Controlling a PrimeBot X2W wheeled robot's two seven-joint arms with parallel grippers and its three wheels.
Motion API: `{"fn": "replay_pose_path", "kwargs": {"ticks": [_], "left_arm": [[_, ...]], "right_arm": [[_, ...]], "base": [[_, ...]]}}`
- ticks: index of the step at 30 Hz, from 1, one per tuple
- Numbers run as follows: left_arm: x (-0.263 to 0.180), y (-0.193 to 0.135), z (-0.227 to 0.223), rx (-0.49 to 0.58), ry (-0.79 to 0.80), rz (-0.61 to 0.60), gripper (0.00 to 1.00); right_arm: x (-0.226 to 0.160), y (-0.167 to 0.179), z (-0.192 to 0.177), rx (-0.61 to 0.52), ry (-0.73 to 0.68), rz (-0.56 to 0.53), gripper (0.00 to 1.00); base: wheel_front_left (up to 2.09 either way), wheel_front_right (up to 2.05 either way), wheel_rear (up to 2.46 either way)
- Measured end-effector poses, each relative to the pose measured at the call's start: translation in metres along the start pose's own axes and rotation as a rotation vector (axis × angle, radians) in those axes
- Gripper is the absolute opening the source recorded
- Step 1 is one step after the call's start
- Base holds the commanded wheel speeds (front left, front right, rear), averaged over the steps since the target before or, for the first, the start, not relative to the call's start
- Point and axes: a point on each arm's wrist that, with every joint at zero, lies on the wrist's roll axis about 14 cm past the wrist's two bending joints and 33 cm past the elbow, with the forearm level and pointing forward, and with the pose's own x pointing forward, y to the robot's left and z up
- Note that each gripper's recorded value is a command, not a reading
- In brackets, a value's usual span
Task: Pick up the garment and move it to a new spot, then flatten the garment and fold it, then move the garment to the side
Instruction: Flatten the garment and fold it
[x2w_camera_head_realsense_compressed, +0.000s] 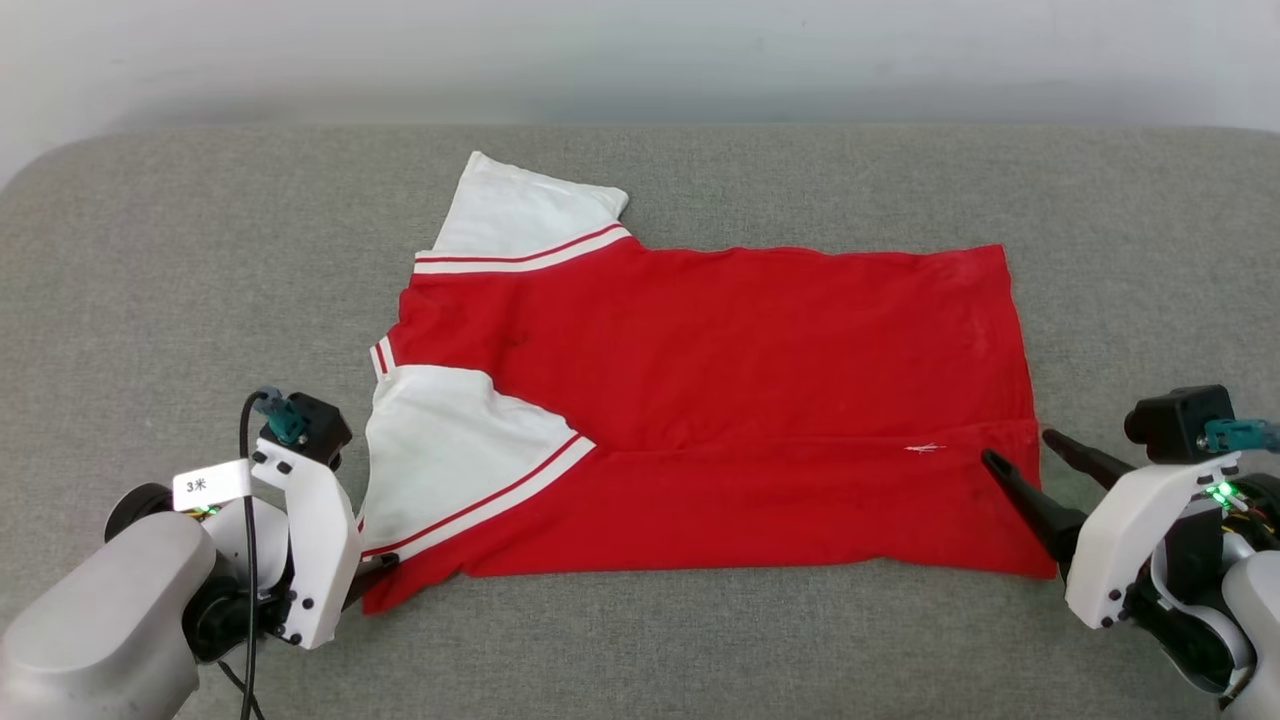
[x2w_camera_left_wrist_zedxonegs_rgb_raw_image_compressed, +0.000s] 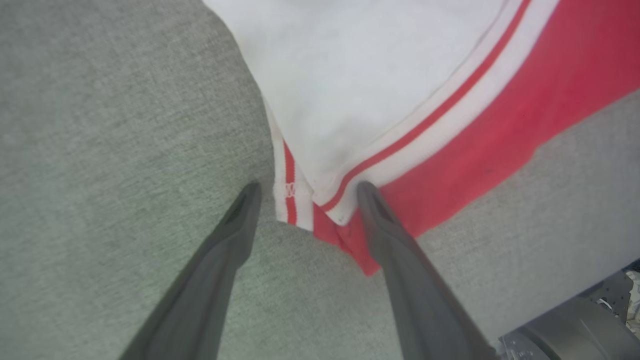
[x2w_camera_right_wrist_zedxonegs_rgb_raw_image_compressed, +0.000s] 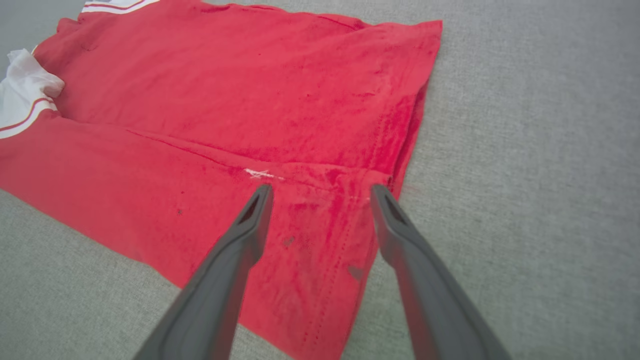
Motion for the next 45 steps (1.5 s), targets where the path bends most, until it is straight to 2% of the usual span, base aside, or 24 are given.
{"fn": "replay_pose_path", "kwargs": {"ticks": [5,6,7,8,17,25,30,35,45], "left_arm": [[0.008,-0.003,-0.004,-0.003,0.046,-0.021,1.00],[0.009,-0.004,-0.004,-0.002,0.051,-0.024,0.58],[0.009,-0.004,-0.004,-0.001,0.053,-0.026,0.21],[0.009,-0.005,-0.004,-0.006,0.053,-0.031,0.00],[0.001,-0.012,0.003,0.012,-0.019,-0.040,0.00],[-0.020,-0.010,0.023,0.066,-0.140,-0.016,0.00],[-0.027,-0.011,0.030,0.090,-0.179,-0.012,0.00],[-0.028,-0.013,0.031,0.099,-0.193,-0.016,0.00],[-0.020,-0.010,0.037,0.109,-0.203,-0.017,0.00]], "right_arm": [[0.001,-0.004,0.002,0.000,-0.004,-0.008,1.00],[0.001,-0.004,0.001,0.001,-0.001,-0.009,1.00],[0.001,-0.005,0.001,0.002,-0.001,-0.011,1.00],[0.001,-0.007,0.002,0.000,-0.004,-0.014,1.00],[-0.010,-0.017,0.038,-0.078,-0.043,-0.028,1.00],[-0.022,-0.024,0.050,-0.169,0.089,-0.034,1.00],[-0.027,-0.018,0.032,-0.221,0.262,-0.011,1.00],[-0.027,-0.010,0.006,-0.221,0.405,0.017,1.00],[-0.010,-0.005,-0.039,-0.209,0.564,0.029,1.00]], "base": [[0.00,0.00,0.00],[0.00,0.00,0.00],[0.00,0.00,0.00],[0.00,0.00,0.00],[0.00,0.00,0.00],[0.00,0.00,0.00],[0.00,0.00,0.00],[0.00,0.00,0.00],[0.00,0.00,0.00]]}}
